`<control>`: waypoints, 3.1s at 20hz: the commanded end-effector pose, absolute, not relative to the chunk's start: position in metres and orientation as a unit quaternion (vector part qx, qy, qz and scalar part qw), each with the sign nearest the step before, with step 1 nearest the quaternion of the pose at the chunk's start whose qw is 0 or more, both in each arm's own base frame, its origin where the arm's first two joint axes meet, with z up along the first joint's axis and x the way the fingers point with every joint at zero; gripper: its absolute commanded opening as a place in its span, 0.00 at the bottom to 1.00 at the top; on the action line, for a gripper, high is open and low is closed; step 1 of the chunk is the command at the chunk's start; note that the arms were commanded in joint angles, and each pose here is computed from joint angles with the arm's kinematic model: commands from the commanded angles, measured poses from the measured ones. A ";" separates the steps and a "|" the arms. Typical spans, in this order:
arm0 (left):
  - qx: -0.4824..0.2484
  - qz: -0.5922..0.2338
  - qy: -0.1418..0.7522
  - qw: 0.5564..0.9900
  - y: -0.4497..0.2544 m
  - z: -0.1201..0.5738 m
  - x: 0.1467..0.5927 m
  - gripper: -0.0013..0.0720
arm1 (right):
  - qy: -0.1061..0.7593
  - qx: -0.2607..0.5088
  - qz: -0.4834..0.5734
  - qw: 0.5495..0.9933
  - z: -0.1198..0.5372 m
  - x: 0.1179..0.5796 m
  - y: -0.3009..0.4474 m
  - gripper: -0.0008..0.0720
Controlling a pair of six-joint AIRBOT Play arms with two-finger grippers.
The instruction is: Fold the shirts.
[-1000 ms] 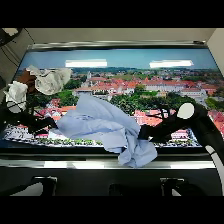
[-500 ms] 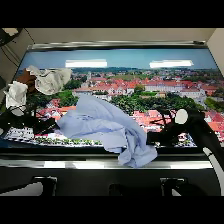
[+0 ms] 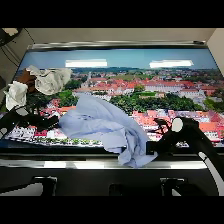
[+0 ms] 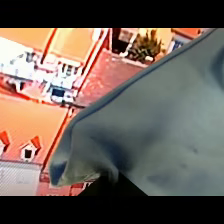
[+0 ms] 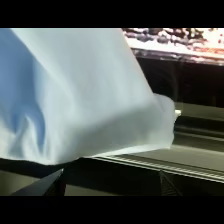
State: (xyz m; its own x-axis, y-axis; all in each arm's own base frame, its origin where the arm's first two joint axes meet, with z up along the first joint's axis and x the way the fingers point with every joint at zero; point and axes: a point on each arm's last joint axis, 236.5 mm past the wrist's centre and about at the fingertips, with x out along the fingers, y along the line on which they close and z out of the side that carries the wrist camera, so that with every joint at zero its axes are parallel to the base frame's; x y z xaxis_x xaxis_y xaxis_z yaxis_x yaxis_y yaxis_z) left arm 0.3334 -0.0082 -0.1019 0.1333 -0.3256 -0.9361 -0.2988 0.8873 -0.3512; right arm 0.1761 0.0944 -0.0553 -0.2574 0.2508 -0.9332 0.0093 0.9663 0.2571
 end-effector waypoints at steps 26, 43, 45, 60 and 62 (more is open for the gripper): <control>-0.119 -0.049 0.034 0.991 0.006 0.428 0.372 0.06 | 0.142 -0.054 -0.033 0.988 0.385 0.335 0.052 0.09; -0.112 -0.043 0.140 0.983 -0.007 0.412 0.318 0.05 | 0.219 -0.079 -0.228 0.946 0.405 0.242 -0.075 0.09; -0.117 -0.043 0.236 0.964 0.002 0.334 0.369 0.06 | 0.236 -0.109 -0.207 0.943 0.377 0.286 -0.043 0.09; -0.234 -0.091 0.507 0.824 -0.058 -0.005 0.513 0.06 | 0.558 0.278 -0.094 0.776 -0.010 0.481 0.011 0.09; -0.231 -0.102 0.528 0.811 -0.065 -0.009 0.503 0.37 | 0.563 0.282 -0.096 0.771 -0.020 0.483 0.010 0.10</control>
State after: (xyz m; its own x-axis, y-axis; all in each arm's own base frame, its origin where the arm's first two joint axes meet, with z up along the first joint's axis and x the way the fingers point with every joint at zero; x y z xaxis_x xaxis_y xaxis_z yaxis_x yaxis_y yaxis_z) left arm 0.5108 -0.0495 0.0114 0.4919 -0.3628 -0.7914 -0.0714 0.8892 -0.4520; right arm 0.4772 0.0049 0.0106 0.3881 0.1221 -0.9135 0.4332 0.8507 0.2977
